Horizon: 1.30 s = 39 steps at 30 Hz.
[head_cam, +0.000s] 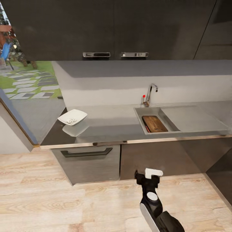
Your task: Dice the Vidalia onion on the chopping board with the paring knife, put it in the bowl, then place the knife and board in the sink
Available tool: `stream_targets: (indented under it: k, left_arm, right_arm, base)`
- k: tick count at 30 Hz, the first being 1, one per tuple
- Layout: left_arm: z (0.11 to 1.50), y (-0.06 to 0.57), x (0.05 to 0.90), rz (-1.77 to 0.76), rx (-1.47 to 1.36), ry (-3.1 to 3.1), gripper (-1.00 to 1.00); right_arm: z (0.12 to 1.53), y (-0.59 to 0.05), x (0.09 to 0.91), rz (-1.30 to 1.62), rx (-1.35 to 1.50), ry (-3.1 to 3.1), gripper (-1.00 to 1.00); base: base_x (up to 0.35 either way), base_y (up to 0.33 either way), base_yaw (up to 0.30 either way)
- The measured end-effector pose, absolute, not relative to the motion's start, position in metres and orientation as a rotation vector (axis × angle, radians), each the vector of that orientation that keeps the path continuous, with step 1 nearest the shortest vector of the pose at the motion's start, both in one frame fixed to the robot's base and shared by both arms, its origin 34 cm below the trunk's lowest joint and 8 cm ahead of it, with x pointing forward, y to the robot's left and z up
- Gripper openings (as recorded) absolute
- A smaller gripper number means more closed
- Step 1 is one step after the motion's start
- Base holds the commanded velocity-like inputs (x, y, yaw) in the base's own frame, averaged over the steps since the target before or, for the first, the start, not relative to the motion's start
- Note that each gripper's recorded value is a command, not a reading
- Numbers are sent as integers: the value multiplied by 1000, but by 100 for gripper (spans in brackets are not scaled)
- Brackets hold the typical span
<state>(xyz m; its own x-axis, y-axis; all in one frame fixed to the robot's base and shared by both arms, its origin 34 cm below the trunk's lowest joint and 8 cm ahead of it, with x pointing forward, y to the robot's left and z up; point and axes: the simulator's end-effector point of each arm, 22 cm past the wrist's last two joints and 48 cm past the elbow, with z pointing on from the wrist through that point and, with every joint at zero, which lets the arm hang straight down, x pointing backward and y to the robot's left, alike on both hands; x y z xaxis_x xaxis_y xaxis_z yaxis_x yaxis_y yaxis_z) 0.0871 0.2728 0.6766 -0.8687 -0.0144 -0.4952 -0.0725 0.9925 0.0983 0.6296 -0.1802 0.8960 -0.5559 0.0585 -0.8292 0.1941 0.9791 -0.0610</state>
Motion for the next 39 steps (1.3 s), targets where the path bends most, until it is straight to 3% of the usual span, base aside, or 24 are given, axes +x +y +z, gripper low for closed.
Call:
stream_targets:
  k: [7,8,11,15,17,20,23,39]
  left_arm:
    - [677,275,90,160,-62,2615,100]
    - [677,276,92,163,-64,2609,100]
    - [677,277,93,168,-67,2607,100]
    - [677,278,93,171,-69,2608,100]
    - [676,278,93,173,-72,2612,100]
    - [673,278,86,177,-70,2646,100]
    - [665,278,70,181,-61,2729,100]
    - [664,298,-22,237,0,2995,100]
  right_arm:
    - [699,-180,473,-225,-178,2362,100]
    - [680,-144,443,-86,-229,2374,100]
    - [626,-159,336,-61,-385,2584,100]
    - [614,-138,266,118,-459,2698,100]
    - [606,-165,199,179,-371,2839,100]
    - [600,-197,166,207,-87,2980,100]
    - [602,-193,157,316,8,3010,100]
    - [601,-198,162,292,55,3003,100]
  base:
    - [-2,0,0]
    - [0,0,0]
    - [0,0,0]
    - [0,0,0]
    - [0,0,0]
    - [0,0,0]
    - [0,0,0]
    - [0,0,0]
